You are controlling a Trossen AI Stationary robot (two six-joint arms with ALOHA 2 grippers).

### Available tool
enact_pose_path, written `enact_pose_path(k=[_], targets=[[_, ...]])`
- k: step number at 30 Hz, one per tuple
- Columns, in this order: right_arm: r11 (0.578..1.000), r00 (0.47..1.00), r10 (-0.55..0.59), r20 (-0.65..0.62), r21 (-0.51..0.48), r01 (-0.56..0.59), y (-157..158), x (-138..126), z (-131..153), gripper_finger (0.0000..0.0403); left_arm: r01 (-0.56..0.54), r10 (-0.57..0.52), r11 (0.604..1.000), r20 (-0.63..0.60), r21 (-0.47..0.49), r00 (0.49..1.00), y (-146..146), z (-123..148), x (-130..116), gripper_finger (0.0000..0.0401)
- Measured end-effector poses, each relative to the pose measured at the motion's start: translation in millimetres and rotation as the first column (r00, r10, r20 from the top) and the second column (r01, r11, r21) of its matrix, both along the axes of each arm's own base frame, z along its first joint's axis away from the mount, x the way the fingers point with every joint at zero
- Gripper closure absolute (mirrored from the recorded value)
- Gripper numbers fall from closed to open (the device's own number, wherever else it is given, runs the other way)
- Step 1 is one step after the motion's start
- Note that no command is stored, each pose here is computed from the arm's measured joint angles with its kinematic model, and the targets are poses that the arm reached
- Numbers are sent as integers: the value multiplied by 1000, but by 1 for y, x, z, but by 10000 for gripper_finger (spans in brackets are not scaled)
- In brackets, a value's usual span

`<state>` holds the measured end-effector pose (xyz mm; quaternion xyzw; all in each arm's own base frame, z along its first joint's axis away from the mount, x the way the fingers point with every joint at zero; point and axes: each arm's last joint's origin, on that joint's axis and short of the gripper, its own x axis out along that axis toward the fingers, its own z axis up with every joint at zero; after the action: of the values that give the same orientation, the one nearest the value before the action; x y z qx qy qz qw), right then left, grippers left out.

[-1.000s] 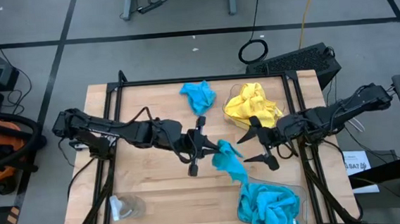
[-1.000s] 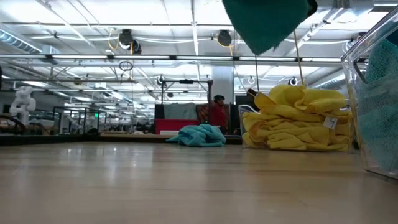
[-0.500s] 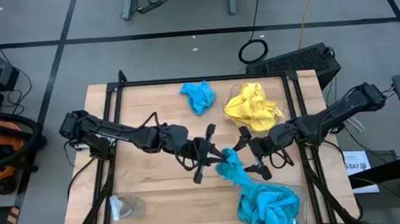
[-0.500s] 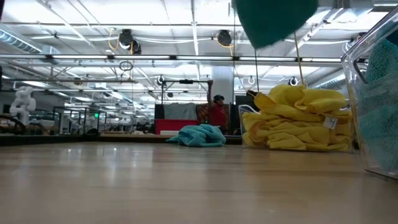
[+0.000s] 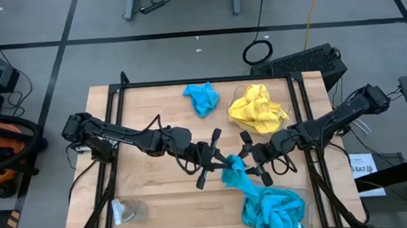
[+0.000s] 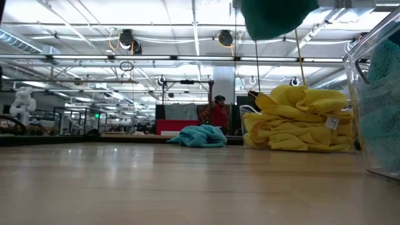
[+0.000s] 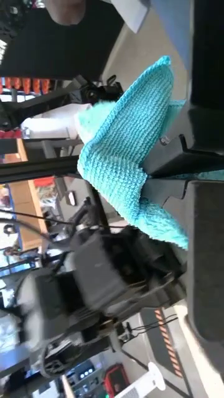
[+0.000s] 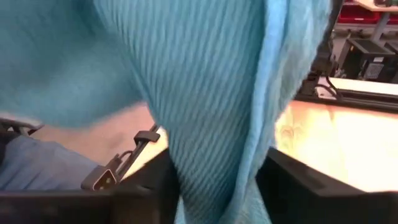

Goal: Sort microfiber towel by color & place in baskets
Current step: Put the blue microfiber cloth into the bottom transparent bin

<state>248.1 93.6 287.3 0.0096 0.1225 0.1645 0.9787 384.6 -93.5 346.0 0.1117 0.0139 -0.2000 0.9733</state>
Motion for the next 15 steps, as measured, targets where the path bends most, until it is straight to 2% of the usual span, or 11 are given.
enact_pose_path(k=[6, 9, 15], targets=[[1000, 1000, 2, -28, -11, -3, 2, 3, -6, 333, 1, -1, 1000, 0, 0, 1000, 0, 0, 0, 398], [999, 1000, 17, -22, -30, -18, 4, 1, -6, 387, -19, 19, 1000, -18, 6, 1000, 1, -2, 0, 380], [991, 992, 124, -6, -41, -124, 18, -16, 3, 395, -84, 87, 996, -87, 35, 992, -2, -9, -1, 302]])
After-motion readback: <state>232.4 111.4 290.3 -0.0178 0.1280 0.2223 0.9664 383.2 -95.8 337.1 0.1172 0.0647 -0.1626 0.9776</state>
